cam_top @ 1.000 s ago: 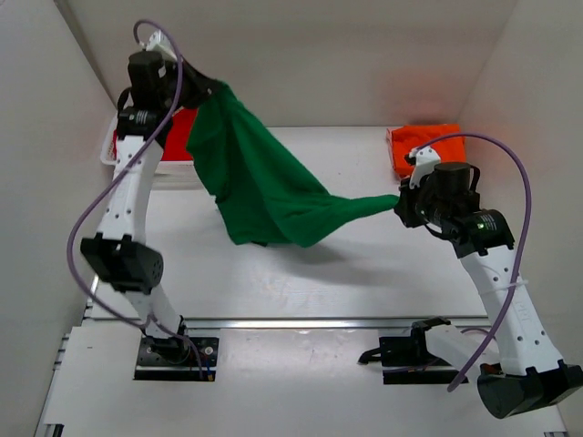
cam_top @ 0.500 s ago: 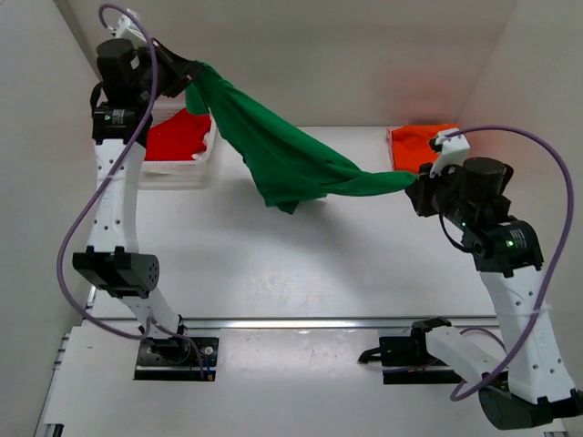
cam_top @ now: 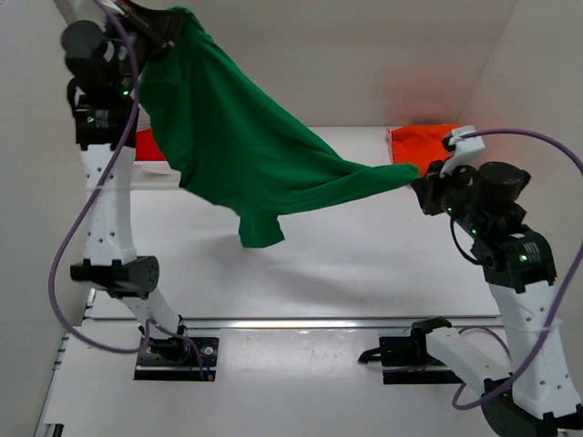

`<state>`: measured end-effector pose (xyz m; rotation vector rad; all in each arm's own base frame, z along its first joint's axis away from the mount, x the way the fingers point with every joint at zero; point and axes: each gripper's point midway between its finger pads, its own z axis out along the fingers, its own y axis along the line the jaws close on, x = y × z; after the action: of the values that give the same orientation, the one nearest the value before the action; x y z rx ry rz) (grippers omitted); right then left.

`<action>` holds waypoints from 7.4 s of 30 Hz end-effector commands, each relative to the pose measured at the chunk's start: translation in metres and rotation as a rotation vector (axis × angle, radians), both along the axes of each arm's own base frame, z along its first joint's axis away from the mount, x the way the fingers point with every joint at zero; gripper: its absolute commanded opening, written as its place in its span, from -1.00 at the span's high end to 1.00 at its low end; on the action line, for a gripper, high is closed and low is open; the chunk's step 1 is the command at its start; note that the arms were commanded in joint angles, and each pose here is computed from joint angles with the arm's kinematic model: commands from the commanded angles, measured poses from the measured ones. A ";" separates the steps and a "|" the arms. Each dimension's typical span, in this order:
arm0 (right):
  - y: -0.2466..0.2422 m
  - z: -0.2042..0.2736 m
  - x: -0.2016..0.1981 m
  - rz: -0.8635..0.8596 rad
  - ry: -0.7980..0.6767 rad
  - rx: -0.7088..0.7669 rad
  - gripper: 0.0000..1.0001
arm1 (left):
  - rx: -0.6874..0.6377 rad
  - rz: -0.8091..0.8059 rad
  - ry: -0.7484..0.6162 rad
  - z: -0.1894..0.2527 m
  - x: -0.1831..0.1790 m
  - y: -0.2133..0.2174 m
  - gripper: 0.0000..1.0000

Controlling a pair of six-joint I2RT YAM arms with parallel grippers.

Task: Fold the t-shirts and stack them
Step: Flatten out the tshirt, then fold the flattened tshirt in 1/3 of the way

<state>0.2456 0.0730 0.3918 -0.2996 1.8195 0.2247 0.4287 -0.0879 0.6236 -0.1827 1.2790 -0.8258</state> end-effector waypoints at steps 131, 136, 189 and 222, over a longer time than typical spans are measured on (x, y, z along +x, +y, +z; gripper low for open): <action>-0.073 0.026 0.239 -0.098 0.002 0.127 1.00 | 0.312 0.104 0.238 -0.106 0.040 0.011 1.00; -0.067 -0.040 0.207 -0.106 0.110 0.116 1.00 | 0.388 0.064 0.353 -0.172 0.001 -0.010 1.00; -0.005 -0.305 -0.077 -0.010 1.205 0.062 0.99 | 0.290 -0.010 0.795 -0.447 -0.044 -0.011 1.00; -0.045 -0.282 0.017 -0.221 1.008 0.036 -0.08 | 0.408 0.034 0.962 -0.472 -0.025 0.013 -0.03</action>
<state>0.2549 0.0225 0.0999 0.1372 2.8665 0.2627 0.4354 -0.0744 0.1507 -0.3426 2.2385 -0.4447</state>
